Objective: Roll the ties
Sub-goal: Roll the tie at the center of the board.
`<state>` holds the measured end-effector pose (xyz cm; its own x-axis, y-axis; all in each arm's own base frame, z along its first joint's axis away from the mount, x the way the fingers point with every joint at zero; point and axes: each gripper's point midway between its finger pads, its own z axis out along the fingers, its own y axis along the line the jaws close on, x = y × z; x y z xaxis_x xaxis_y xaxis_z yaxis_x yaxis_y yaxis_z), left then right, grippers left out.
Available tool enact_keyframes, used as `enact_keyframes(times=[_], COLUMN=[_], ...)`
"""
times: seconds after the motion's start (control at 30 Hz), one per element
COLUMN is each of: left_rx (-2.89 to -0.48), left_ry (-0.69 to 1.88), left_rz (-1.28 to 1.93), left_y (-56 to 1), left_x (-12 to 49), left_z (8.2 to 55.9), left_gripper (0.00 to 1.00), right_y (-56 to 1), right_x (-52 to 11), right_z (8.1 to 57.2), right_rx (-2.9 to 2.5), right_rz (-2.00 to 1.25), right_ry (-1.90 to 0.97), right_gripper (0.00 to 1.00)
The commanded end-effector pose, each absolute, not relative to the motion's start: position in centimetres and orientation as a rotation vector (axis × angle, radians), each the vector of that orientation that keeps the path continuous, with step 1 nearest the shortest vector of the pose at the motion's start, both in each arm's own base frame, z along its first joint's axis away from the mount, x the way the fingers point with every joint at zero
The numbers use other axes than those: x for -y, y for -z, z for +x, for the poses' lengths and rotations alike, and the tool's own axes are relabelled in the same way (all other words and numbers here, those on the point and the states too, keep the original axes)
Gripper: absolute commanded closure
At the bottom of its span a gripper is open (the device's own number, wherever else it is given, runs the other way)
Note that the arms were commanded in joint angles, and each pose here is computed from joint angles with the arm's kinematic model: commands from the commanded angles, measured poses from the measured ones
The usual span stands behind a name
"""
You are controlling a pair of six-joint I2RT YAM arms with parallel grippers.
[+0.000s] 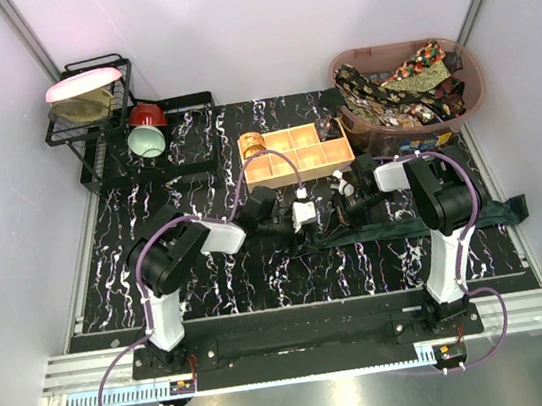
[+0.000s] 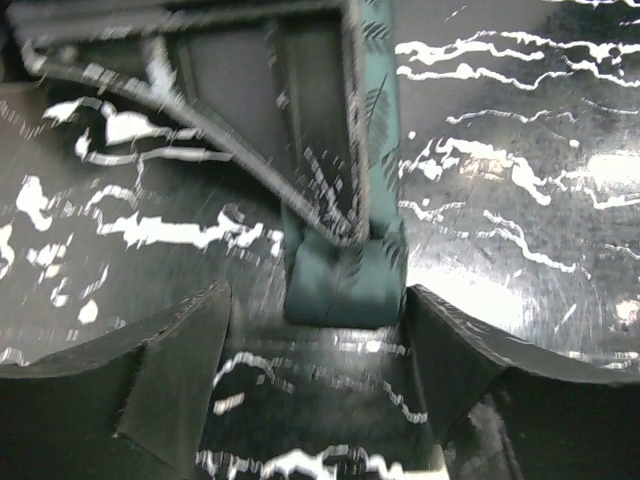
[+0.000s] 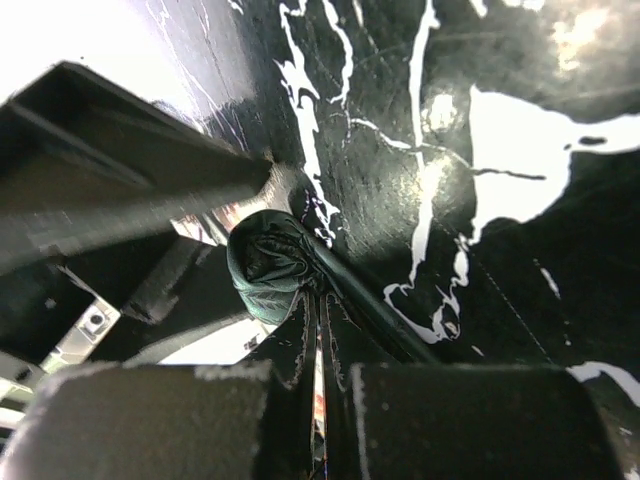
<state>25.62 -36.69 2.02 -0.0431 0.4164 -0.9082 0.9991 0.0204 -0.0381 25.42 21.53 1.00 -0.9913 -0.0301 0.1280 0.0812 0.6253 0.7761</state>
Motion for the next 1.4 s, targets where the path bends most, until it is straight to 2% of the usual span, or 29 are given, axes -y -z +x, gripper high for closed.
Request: enact_keyframes(times=[0.0,0.13,0.17,0.2,0.27,0.3,0.4,0.53,0.57,0.93,1.3,1.37], left_rx=[-1.569,-1.638,-1.643,-1.640,-1.697,-1.702,-1.747,-1.787,-1.770,-1.923,-1.980,-1.977], left_ry=[1.010,1.002,0.987,0.969,0.924,0.904,0.816,0.727,0.705,0.492,0.453,0.467], left_rz=[1.546,1.572,1.583,1.593,1.611,1.623,1.655,1.696,1.721,1.796,1.836,1.851], left_y=[-0.7,0.2,0.4,0.3,0.8,0.7,1.1,1.5,1.4,2.1,2.4,2.3], left_x=[37.6,37.0,36.8,36.7,36.0,35.9,35.2,34.2,34.3,33.3,33.9,33.9], left_z=[25.1,24.7,24.7,24.8,24.7,24.9,24.9,24.6,24.4,24.4,23.9,23.6], left_gripper=[0.30,0.50,0.60,0.63,0.71,0.73,0.76,0.79,0.79,0.80,0.79,0.79], right_y=[2.8,2.5,2.4,2.1,1.1,0.1,-2.4,-4.0,-4.1,-4.2,-3.6,-3.3], right_x=[-19.3,-19.7,-19.8,-20.0,-20.6,-20.6,-20.5,-19.4,-19.3,-20.5,-22.7,-23.0], right_z=[25.2,25.2,25.3,25.4,25.5,26.0,26.9,27.5,27.5,26.2,25.9,26.2], right_rx=[2.838,2.824,2.826,2.815,2.785,2.790,2.804,2.868,2.880,2.752,2.750,2.755], right_rz=[-0.021,-0.016,-0.012,-0.008,0.004,0.009,0.040,0.122,0.135,0.054,0.112,0.108], right_ry=[1.043,1.085,1.099,1.122,1.174,1.215,1.312,1.340,1.337,1.431,1.465,1.473], right_gripper=[1.00,1.00,1.00,0.99,0.88,0.80,0.65,0.49,0.48,0.54,0.58,0.66])
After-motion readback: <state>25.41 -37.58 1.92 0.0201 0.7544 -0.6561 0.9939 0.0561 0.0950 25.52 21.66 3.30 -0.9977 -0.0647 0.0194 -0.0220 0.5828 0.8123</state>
